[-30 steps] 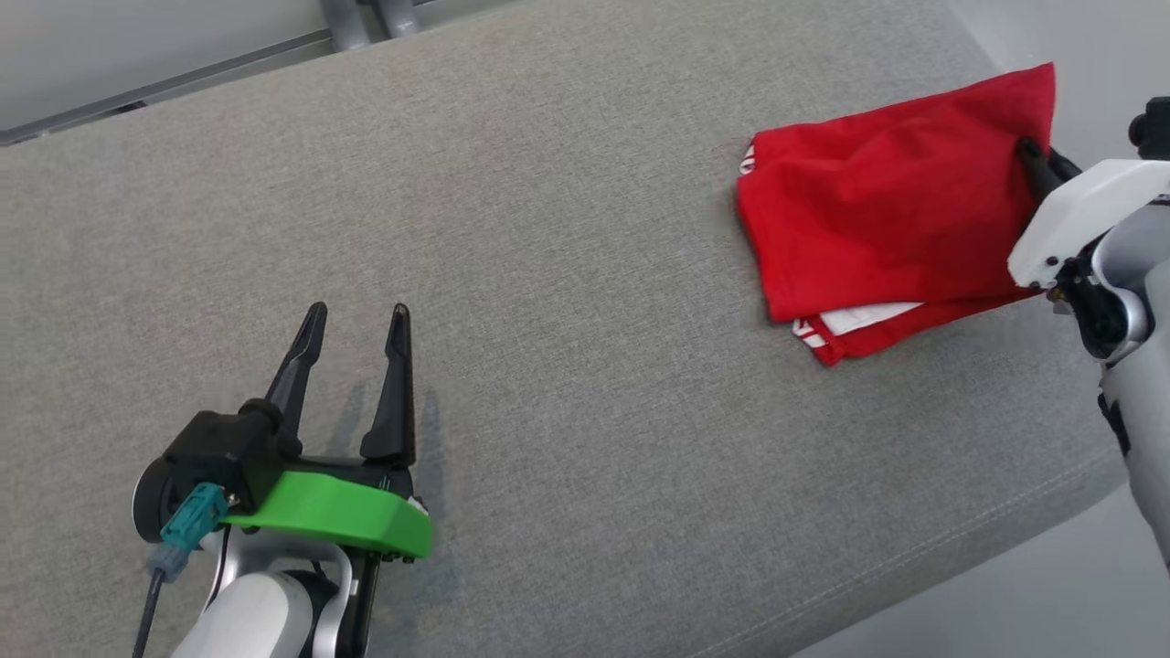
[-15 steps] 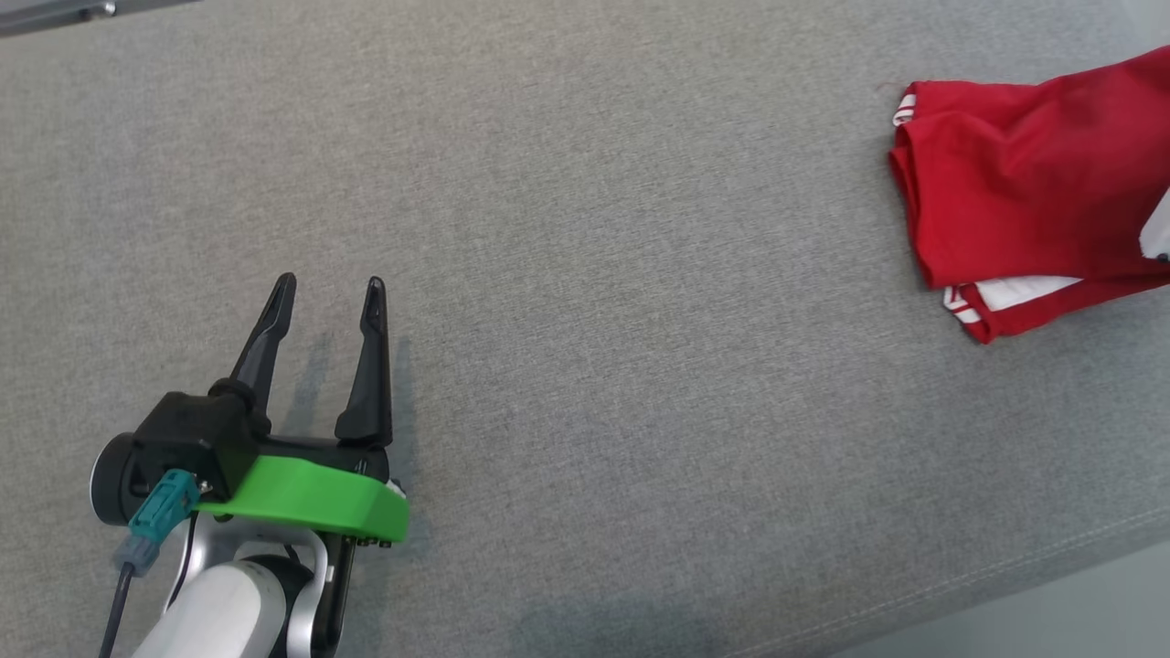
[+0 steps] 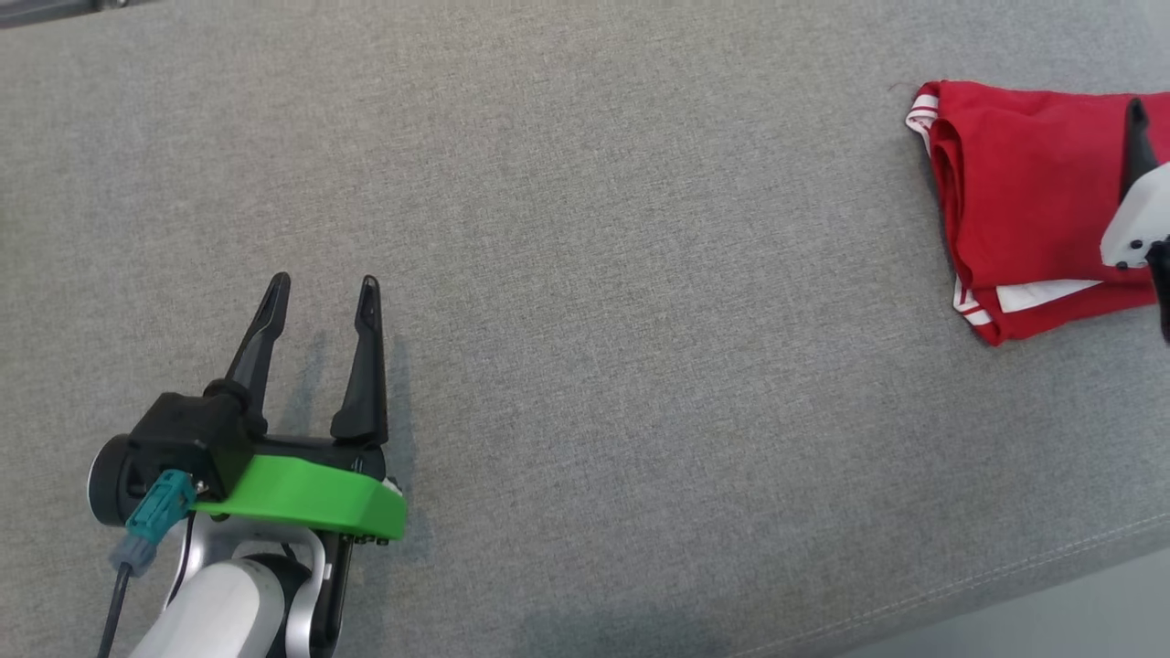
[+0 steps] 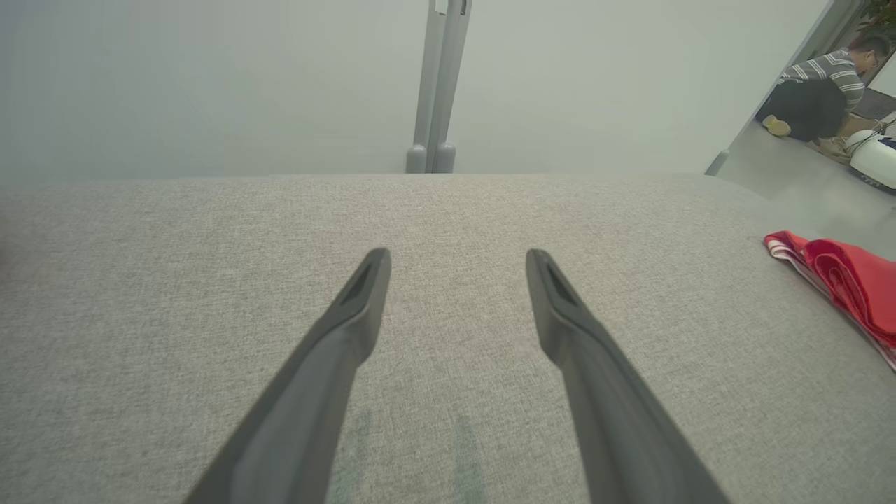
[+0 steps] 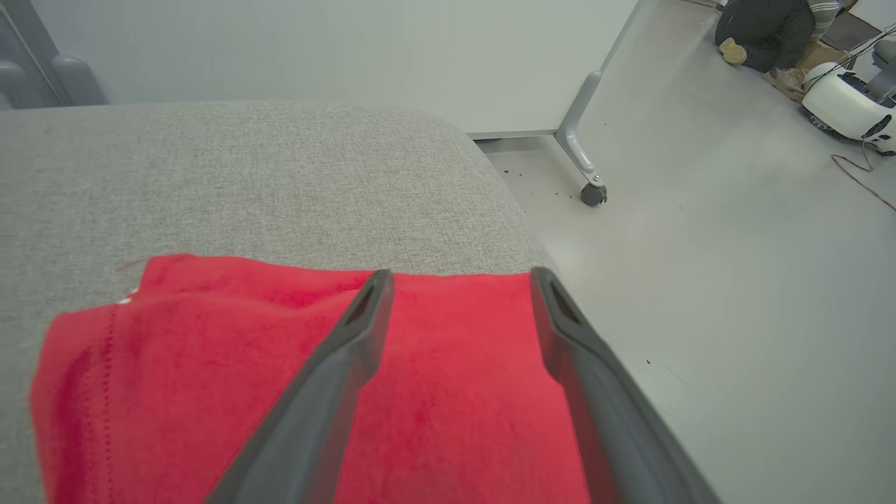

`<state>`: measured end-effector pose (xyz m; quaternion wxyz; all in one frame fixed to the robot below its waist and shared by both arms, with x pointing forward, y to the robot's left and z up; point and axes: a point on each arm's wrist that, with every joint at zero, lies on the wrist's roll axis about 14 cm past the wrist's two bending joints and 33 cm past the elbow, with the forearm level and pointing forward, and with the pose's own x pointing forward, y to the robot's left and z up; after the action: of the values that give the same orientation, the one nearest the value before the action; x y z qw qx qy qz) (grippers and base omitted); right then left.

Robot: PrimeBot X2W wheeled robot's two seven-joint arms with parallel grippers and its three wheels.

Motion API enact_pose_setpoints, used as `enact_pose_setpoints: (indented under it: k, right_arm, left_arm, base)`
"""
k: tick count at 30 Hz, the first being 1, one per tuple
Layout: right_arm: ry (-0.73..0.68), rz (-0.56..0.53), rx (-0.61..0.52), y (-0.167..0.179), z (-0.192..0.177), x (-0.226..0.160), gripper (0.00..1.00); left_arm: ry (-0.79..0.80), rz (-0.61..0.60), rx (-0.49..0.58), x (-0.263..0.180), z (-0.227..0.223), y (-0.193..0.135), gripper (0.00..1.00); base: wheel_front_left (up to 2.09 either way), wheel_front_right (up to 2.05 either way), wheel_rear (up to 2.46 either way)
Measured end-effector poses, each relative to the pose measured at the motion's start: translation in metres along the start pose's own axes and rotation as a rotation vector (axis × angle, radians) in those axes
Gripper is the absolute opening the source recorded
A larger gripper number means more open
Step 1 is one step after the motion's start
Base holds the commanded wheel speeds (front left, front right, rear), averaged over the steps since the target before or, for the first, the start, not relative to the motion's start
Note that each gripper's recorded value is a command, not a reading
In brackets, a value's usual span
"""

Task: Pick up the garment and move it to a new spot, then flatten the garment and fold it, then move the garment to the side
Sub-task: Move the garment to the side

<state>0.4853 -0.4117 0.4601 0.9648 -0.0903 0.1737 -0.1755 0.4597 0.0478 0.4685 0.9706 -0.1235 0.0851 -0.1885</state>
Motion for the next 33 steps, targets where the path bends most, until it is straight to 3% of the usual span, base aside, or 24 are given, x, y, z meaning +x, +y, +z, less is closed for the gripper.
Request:
enact_pose_setpoints:
  k: [8, 16, 21, 29, 33]
  right_arm:
    - [-0.115, 0.06, 0.001, 0.021, 0.036, -0.011, 1.0]
    - [-0.259, 0.186, 0.037, 0.069, 0.076, -0.035, 1.0]
    - [-0.359, 0.291, 0.115, 0.11, 0.096, -0.066, 1.0]
    - [-0.417, 0.433, 0.202, 0.16, 0.095, -0.119, 1.0]
    - [-0.431, 0.456, 0.245, 0.166, 0.091, -0.143, 1.0]
  left_arm:
    - [-0.058, 0.017, 0.001, -0.007, 0.015, 0.0, 1.0]
    - [-0.141, 0.09, -0.004, -0.024, 0.036, 0.018, 1.0]
    - [-0.165, 0.17, -0.014, -0.051, 0.042, 0.037, 1.0]
    - [-0.182, 0.247, -0.029, -0.09, 0.041, 0.052, 1.0]
    - [-0.179, 0.276, -0.031, -0.107, 0.036, 0.056, 1.0]
  base:
    - [0.0, 0.0, 0.0]
    - [0.0, 0.0, 0.0]
    - [0.0, 0.0, 0.0]
    - [0.0, 0.0, 0.0]
    - [0.0, 0.0, 0.0]
